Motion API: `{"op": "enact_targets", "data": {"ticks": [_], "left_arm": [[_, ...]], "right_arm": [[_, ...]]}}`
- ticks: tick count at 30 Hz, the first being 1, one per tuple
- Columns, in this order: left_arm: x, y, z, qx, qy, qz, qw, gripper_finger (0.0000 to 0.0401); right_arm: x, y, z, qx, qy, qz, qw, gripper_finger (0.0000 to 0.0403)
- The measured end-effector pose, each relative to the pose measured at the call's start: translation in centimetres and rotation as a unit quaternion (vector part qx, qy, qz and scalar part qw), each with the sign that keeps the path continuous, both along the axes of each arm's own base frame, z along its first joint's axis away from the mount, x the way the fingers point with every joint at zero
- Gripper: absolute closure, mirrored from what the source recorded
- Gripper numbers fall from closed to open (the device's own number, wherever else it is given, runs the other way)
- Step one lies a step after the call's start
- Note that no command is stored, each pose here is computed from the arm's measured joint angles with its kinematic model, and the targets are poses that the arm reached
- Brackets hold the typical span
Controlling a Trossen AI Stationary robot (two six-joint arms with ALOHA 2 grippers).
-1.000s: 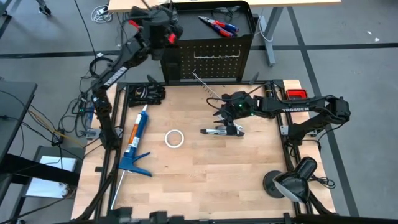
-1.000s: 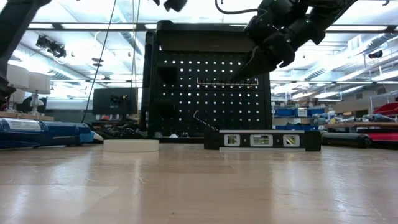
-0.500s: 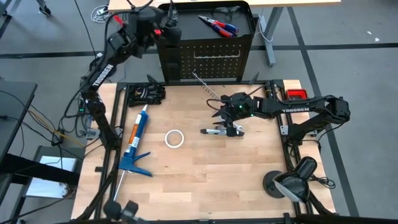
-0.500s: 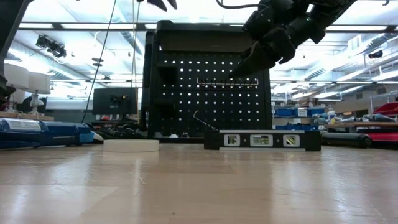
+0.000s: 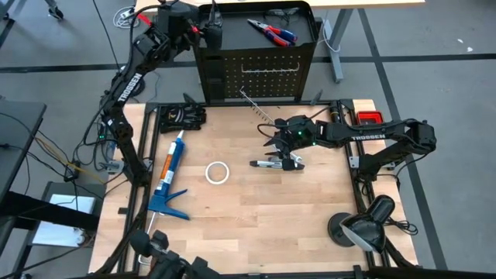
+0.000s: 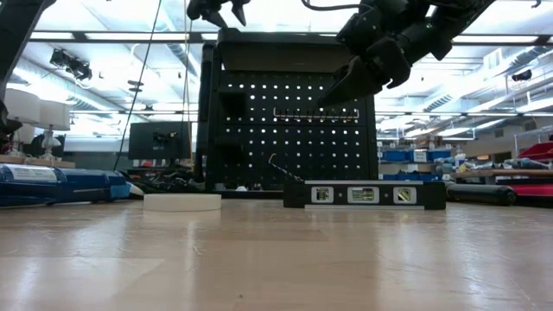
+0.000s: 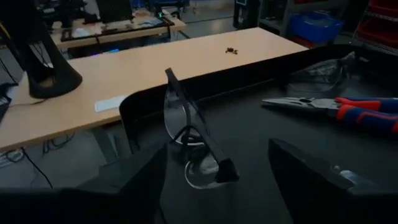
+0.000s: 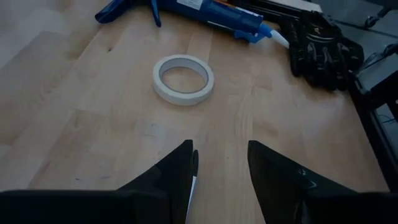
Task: Hang tools onto peg board
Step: Remove the left safety goggles from the peg board bin
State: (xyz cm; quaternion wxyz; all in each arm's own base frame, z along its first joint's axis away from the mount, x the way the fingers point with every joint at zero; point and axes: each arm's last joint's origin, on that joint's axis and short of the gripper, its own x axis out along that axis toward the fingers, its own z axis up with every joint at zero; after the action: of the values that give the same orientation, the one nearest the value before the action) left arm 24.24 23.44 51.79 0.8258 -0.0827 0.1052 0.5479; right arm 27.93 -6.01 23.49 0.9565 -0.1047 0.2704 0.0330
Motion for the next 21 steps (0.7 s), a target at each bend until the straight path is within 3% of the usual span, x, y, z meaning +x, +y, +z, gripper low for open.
{"op": "enact_targets", "data": {"ticks": [5,9,16,21], "left_arm": [[-0.2,1.0,-0.8,-0.028,-0.003,0.004,1.000,0.0076],[0.5,1.7,-1.8,-0.040,0.010,0.006,0.999,0.0070],[0.9,2.3,-1.8,-0.015,0.028,0.024,0.999,0.0093],[0.8,2.3,-1.9,-0.014,0.036,0.038,0.999,0.0136]], "right_arm": [[0.0,0.0,0.0,-0.001,-0.003,0.000,1.000,0.0242],[0.0,0.0,0.0,-0.001,-0.003,0.000,1.000,0.0242],[0.0,0.0,0.0,-0.001,-0.003,0.000,1.000,0.0242],[0.0,0.0,0.0,-0.004,-0.003,0.002,1.000,0.0242]]}}
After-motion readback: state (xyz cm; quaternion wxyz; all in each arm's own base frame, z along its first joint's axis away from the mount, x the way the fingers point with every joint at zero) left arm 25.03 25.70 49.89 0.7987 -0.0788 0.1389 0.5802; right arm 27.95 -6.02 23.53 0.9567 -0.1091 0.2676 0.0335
